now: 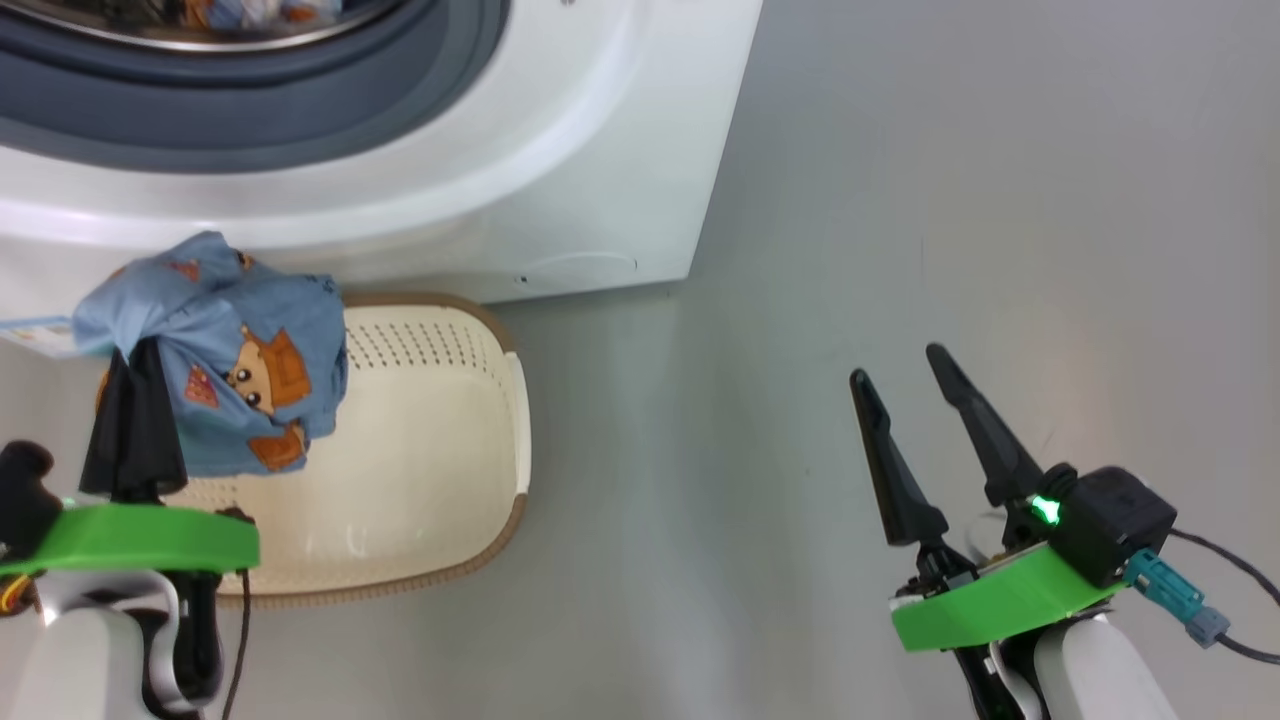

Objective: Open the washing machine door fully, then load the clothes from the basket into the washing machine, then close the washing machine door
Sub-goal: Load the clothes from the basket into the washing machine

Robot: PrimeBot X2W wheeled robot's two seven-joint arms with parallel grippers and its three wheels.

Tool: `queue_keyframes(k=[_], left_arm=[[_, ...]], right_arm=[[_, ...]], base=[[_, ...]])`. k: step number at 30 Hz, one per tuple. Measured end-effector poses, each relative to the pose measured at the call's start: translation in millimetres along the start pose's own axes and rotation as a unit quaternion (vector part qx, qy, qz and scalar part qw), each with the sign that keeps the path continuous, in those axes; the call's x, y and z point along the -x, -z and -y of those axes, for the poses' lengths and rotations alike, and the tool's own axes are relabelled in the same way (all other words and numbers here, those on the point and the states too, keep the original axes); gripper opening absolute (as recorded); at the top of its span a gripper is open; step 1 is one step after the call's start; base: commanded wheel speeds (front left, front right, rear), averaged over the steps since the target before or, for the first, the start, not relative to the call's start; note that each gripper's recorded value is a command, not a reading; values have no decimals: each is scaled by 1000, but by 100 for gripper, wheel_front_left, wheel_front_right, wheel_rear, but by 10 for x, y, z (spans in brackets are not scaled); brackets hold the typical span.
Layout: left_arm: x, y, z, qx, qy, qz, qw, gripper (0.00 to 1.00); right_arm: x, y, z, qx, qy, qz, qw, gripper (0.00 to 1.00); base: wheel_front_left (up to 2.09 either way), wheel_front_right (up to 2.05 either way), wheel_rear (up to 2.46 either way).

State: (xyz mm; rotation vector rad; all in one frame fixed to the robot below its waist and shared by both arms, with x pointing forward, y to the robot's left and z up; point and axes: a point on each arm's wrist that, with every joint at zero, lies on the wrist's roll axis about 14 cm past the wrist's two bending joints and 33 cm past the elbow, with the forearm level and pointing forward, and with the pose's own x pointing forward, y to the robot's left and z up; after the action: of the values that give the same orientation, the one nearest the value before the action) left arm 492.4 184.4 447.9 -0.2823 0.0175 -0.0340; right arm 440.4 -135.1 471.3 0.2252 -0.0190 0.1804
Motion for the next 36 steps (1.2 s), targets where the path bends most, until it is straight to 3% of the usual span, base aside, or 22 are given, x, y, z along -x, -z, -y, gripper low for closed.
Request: queue_keyframes(k=[21, 36], left_arm=[[451, -860, 133, -32, 4, 108, 994, 0], [865, -1035, 120, -45, -8, 124, 991, 0]], right_arm=[[320, -353, -176, 2, -12, 35, 999, 100], [542, -550, -251, 8, -15, 59, 998, 100]], base=[[0, 0, 0], [0, 0, 0]])
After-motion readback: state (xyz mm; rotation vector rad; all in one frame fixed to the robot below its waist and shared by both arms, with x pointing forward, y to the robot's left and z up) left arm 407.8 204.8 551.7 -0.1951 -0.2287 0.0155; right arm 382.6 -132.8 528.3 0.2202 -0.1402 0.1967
